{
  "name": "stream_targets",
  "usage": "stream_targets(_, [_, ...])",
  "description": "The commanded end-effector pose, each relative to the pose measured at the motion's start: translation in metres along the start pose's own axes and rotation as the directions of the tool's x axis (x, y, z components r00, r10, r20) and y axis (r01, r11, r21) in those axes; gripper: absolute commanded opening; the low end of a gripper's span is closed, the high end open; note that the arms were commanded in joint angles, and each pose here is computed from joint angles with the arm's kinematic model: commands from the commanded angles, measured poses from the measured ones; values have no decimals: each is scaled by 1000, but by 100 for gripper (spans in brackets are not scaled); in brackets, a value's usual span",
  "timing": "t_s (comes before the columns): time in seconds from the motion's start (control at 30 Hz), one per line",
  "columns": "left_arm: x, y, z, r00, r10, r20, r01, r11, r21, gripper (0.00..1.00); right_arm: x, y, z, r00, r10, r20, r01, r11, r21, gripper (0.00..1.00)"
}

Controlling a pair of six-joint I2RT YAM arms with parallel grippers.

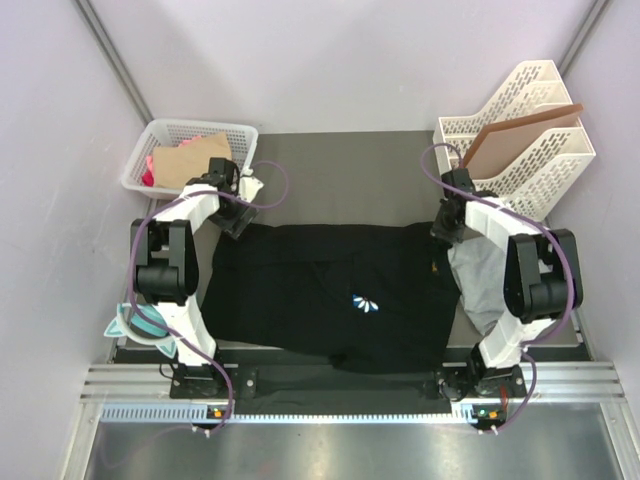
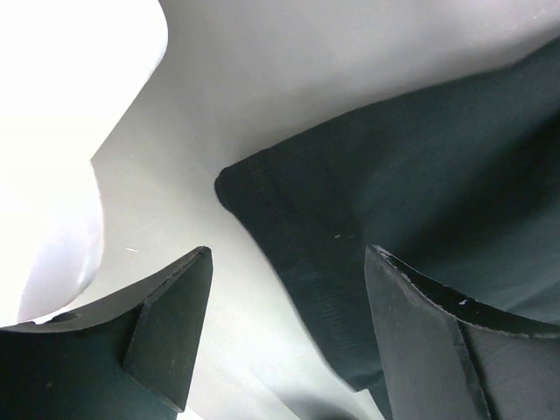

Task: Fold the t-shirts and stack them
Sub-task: Fold the flattened tshirt in 1/3 of the way

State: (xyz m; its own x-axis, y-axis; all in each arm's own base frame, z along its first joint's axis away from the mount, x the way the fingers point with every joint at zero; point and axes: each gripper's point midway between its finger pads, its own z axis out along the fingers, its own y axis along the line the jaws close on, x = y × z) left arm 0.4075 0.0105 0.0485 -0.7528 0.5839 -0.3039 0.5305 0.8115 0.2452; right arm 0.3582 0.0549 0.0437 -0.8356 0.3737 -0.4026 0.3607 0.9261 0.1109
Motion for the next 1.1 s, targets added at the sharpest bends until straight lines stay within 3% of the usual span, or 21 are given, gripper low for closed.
stream_targets(0.0, [-20,9,-10,997,-19,81,21,1000,-15,75,-19,-25,-21,997,25,73,-30,997,65,0])
stream_targets(0.43, [-20,11,18,995,-76,64,80,995,-52,74,6,-12,7,999,-9,-42,10,1000,27,0])
stream_targets(0.6, [12,41,38,996,-86,13,86,977,-194,73,8,-13,7,999,-15,-40,16,999,30,0])
stream_targets(0.77, [45,75,45,979,-202,-10,194,955,-225,70,10,-9,14,998,-20,-57,21,1000,17,0])
stream_targets(0.97, [33,79,26,969,-239,67,248,941,-232,70,-3,-2,17,998,-35,-53,37,999,30,0])
stream_targets(1.07, [24,78,1,964,-243,112,262,941,-214,69,-17,1,11,998,-47,-32,48,998,44,14])
